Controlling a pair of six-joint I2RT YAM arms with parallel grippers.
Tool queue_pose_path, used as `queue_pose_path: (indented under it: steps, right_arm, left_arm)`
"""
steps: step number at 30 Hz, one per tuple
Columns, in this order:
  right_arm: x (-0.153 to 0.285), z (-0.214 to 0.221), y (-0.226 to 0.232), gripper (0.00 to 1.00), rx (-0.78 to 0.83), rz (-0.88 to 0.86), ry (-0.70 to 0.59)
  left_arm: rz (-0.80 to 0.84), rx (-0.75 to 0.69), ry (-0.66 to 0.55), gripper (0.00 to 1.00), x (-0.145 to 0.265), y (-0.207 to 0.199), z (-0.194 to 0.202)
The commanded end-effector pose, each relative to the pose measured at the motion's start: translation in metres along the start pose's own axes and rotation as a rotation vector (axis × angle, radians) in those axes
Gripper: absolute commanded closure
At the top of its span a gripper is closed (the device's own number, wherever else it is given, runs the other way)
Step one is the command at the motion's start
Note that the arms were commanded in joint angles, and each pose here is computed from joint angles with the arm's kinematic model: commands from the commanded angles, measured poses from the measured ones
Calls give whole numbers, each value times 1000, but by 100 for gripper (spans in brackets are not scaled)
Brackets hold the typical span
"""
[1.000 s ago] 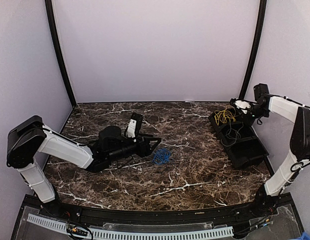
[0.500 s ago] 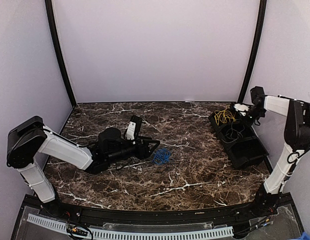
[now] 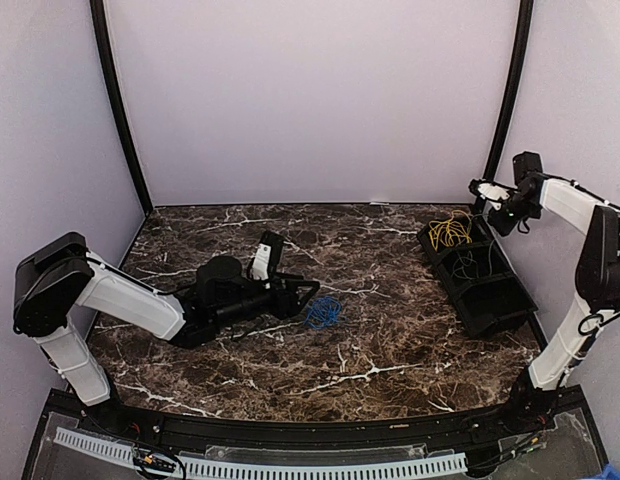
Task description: Untangle the cables
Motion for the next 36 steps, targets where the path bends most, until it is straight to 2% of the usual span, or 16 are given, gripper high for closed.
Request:
queue_pose_path:
  steps: [1, 6, 13, 20, 22, 26, 31, 36]
  right_arm:
    - [-10, 12, 13, 100, 7, -44, 26]
    - [-28, 31, 42, 100, 23, -161, 56]
    - [-57, 56, 66, 100, -1, -276, 164]
    - [-41, 53, 63, 98, -15, -270, 177]
    - [-34, 53, 64, 93, -18, -261, 177]
    - [-24, 51, 58, 71, -52, -215, 187]
    - [20, 34, 42, 65, -60, -171, 156]
    - [76, 15, 27, 50, -29, -49, 60]
  left_arm:
    - [32, 10, -41, 44, 12, -8, -10]
    - [24, 15, -43, 43, 16, -7, -10]
    - [27, 29, -45, 43, 15, -7, -8]
    - [-76, 49, -34, 39, 11, 4, -8]
    - [-85, 44, -32, 38, 10, 5, -8]
    - [-83, 33, -27, 37, 9, 5, -8]
    - [-130, 16, -4, 31, 11, 7, -11]
    - [-203, -16, -6, 22, 15, 12, -15]
Point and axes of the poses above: each gripper's point midway between its finger pads, its own x axis back along the fingers, its own y axis along the line the jaws close on, z = x × y, the point moved 7 cm from there along x, back along the fingers, and after that the axes turned 2 degrees about x, right-handed, at the moved point
